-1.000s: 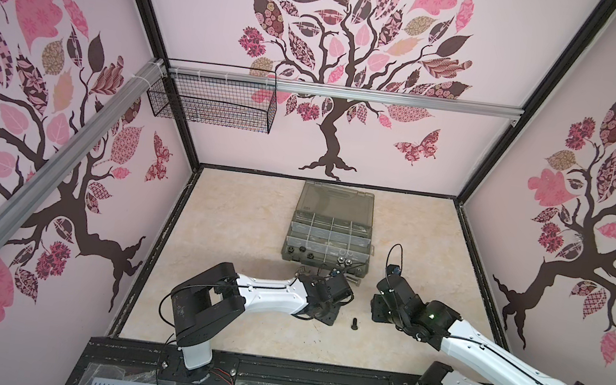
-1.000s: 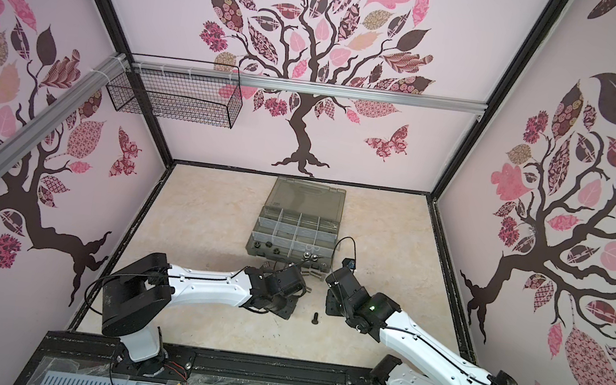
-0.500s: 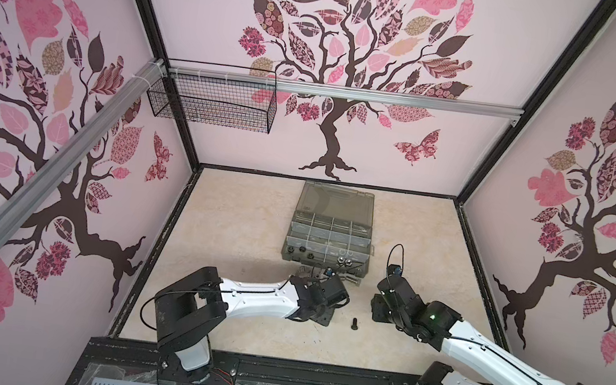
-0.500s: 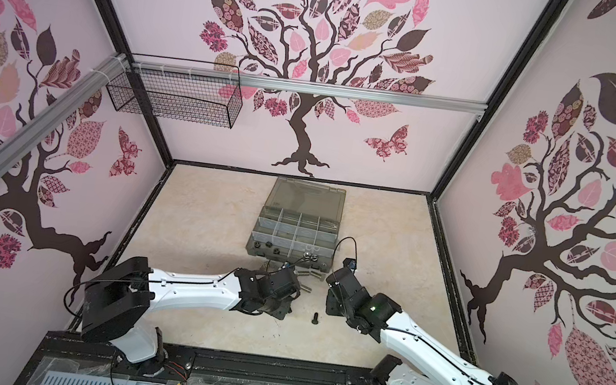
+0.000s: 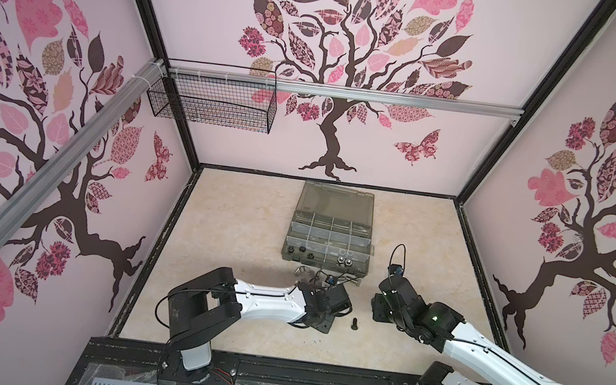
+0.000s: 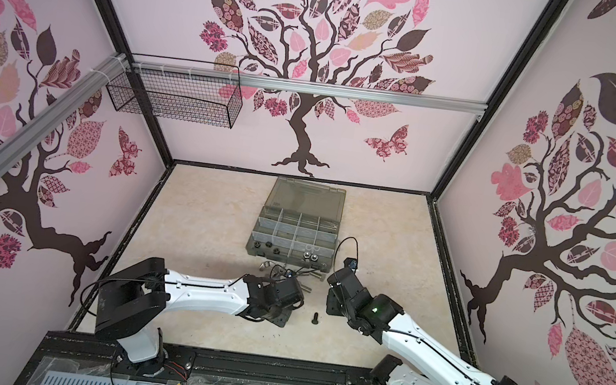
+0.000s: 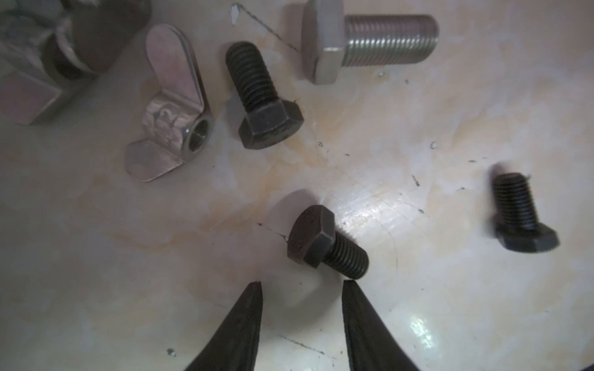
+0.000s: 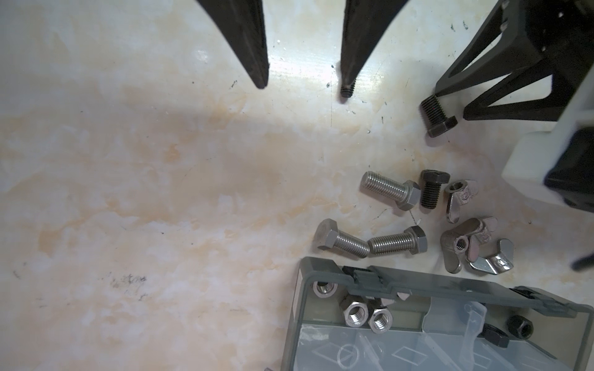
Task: Sort the screws and nuts into containers
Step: Rotate the screw at the bottom-center of the table.
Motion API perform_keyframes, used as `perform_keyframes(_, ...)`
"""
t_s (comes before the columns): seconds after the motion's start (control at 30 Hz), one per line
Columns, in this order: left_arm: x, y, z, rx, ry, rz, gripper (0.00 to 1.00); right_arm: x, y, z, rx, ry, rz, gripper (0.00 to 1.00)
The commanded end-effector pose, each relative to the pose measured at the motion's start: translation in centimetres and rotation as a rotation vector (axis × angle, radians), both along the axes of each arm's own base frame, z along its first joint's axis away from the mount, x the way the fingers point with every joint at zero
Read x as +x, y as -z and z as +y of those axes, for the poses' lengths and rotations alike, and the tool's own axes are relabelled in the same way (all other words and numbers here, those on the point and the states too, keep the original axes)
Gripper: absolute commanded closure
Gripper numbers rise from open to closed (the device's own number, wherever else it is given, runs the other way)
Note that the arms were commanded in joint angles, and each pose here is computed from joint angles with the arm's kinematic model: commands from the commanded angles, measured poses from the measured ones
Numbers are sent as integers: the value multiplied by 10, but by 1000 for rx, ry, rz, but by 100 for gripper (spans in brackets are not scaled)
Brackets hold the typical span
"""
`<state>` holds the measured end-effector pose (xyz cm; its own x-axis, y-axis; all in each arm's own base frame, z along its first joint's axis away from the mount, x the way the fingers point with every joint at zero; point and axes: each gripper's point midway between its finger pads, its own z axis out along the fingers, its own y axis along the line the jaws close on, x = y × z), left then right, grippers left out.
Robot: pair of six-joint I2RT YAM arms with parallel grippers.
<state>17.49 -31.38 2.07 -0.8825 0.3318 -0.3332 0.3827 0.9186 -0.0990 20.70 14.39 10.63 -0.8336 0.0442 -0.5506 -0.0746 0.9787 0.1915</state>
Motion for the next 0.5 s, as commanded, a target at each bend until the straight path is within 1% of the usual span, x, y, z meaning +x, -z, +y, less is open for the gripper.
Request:
perform_keyframes(0.0, 9, -10, -13, -29, -30, -25, 55, -4, 4, -9, -19, 18, 6, 59)
perform_keyframes(0.13, 14, -10, -17, -18, -35, -34, 55, -4, 4, -9, -19, 18, 6, 59)
perform_keyframes(0.27, 13, -13, -21, -36, -38, -32, 56, -3, 3, -8, -16, 17, 4, 59)
perform_keyframes(0.47, 18, -26, -24, -73, -56, -56, 56, -3, 2, -9, -19, 22, -2, 59)
